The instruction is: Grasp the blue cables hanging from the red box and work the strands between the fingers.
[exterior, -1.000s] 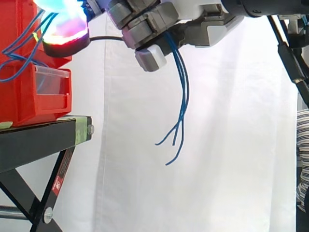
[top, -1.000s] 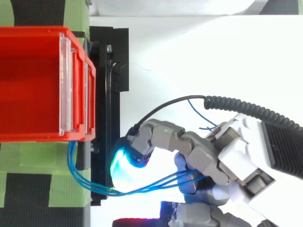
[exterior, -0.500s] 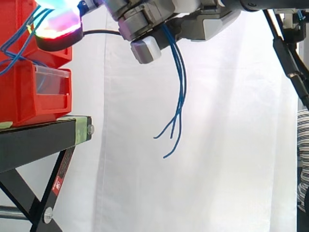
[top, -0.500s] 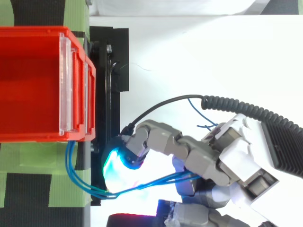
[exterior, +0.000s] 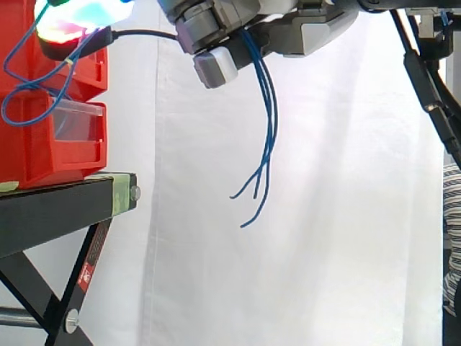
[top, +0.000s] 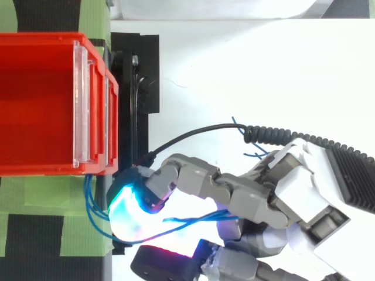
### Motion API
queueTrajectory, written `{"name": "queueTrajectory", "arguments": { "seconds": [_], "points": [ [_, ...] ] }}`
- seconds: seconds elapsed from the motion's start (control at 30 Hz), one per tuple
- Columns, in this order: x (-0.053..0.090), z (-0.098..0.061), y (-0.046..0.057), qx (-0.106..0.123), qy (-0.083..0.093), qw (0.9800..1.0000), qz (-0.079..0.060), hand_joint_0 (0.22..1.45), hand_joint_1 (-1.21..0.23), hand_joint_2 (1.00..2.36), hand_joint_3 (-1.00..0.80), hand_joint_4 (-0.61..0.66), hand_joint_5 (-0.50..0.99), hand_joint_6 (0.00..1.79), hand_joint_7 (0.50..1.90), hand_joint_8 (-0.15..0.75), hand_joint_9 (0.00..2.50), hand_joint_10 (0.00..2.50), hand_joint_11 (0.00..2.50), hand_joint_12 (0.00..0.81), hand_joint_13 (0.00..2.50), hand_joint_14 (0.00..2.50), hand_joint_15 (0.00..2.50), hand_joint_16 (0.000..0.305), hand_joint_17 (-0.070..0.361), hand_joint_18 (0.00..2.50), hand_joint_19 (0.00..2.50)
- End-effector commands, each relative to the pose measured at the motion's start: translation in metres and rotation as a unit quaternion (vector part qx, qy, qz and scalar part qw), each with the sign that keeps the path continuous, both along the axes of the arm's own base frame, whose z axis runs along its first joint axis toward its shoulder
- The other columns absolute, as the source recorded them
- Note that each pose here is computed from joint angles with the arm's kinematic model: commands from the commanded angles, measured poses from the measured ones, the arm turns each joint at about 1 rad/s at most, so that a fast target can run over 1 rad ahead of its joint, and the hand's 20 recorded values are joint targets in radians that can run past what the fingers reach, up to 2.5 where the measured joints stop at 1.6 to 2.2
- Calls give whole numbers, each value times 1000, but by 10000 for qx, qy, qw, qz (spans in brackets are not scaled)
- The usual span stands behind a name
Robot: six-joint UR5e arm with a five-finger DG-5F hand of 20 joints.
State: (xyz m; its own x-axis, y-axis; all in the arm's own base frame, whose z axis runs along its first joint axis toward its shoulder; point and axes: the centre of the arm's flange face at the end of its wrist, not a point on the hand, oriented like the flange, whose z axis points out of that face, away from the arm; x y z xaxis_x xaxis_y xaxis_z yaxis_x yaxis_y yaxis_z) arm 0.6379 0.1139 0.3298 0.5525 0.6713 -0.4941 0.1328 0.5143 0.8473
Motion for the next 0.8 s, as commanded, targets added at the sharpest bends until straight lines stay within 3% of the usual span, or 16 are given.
{"name": "queueTrajectory", "arguments": {
  "seconds": [0.0, 0.1, 0.23, 0.3, 0.4, 0.53, 0.77],
  "points": [
    [0, 0, 0, 7, -16, 10000, 3, 1052, -724, 1009, 61, 68, 415, 10, 1380, 384, 987, 2500, 2500, 419, 1081, 2500, 1644, 46, 104, 1462, 1184],
    [1, 1, 0, 25, -41, 10000, -4, 997, -706, 1011, -52, 121, 402, 3, 1484, 384, 987, 2500, 2500, 419, 1081, 2500, 1644, 46, 104, 1462, 1184],
    [1, 2, 1, 42, -77, 10000, 2, 905, -674, 1014, -229, 175, 342, 80, 1452, 384, 987, 2500, 2500, 419, 1081, 2500, 1644, 46, 104, 1462, 1184],
    [1, 2, 1, 52, -88, 9999, 3, 855, -651, 1016, -457, 160, 327, 64, 1483, 384, 987, 2500, 2500, 419, 1081, 2500, 1644, 46, 104, 1462, 1184],
    [1, 2, 1, 50, -90, 9999, 2, 825, -625, 1013, -627, 171, 321, 103, 1467, 384, 987, 2500, 2500, 419, 1081, 2500, 1644, 46, 104, 1462, 1184],
    [1, 2, 2, 50, -90, 9999, 10, 815, -612, 1010, -753, 189, 313, 139, 1456, 384, 987, 2500, 2500, 419, 1081, 2500, 1644, 46, 104, 1462, 1184],
    [0, 2, 4, 64, -88, 9999, 22, 840, -619, 1007, -807, 203, 303, 197, 1426, 384, 987, 2500, 2500, 419, 1081, 2500, 1644, 46, 104, 1462, 1184]
  ]
}}
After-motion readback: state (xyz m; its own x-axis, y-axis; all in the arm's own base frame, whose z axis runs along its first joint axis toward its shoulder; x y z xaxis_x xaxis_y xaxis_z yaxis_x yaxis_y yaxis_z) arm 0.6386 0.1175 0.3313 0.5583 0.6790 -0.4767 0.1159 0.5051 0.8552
